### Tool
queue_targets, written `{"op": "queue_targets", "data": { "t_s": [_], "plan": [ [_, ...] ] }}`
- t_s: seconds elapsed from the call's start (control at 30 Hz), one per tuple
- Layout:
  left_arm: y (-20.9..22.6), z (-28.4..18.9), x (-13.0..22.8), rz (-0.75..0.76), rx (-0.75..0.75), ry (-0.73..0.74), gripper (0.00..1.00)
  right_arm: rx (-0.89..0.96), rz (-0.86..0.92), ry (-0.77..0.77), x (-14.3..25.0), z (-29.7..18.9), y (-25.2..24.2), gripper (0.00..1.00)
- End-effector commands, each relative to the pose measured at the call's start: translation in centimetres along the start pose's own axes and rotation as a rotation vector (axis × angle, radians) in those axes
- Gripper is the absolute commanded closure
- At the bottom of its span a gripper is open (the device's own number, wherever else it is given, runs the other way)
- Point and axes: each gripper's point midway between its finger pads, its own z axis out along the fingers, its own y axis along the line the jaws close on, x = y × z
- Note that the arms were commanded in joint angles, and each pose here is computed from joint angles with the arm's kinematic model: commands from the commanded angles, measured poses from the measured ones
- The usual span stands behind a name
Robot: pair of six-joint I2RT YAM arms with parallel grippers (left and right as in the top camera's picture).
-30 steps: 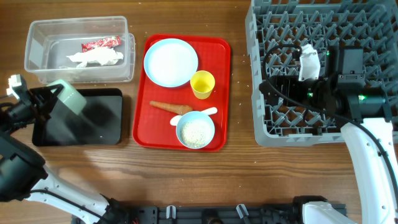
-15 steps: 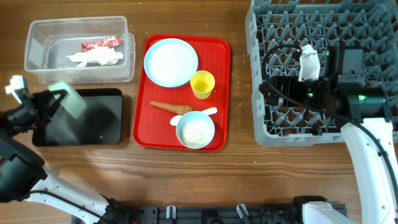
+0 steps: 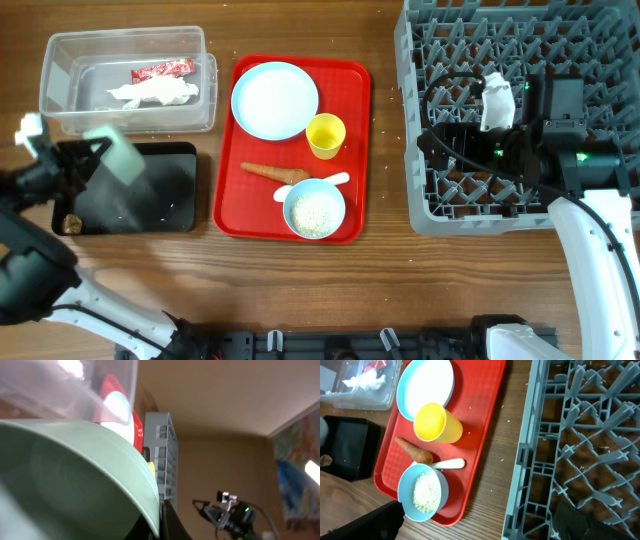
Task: Sort waste into correct bins and load items into the dishwasher rack
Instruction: 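Return the green bowl to the red tray and release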
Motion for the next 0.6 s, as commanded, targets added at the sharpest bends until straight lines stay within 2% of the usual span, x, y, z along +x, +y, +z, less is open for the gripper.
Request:
{"op": "queue_targets", "data": {
  "t_s": [0.0,0.07,0.13,0.23,0.4,0.57],
  "plan": [
    [-7.2,3.5,1.7,0.271,-0.029,0.114,0.96,0.016,-0.011,-0.013,-0.6,-0.1,-0.3,0.00],
    [-8.7,6.3,4.0,0.356,-0.075,0.231,0.96,0.017,-0.013,-0.015,-0.6,-0.1,-0.3,0.00],
    [-8.3,9.3,6.3,0.367,-0.175,0.365,0.96,0.017,-0.015,-0.018,-0.7,-0.1,-0.3,0.00],
    [-5.2,12.6,8.3,0.277,-0.453,0.489,0.96,0.017,-0.017,-0.025,-0.9,-0.1,-0.3,0.00],
    [-1.5,15.6,10.6,0.324,-0.927,0.526,0.96,0.020,-0.018,-0.027,-0.9,-0.1,-0.4,0.00],
    [-0.3,17.0,12.4,0.406,-1.169,0.492,0.96,0.025,-0.023,-0.027,-0.9,-0.1,-0.4,0.00]
  ]
}}
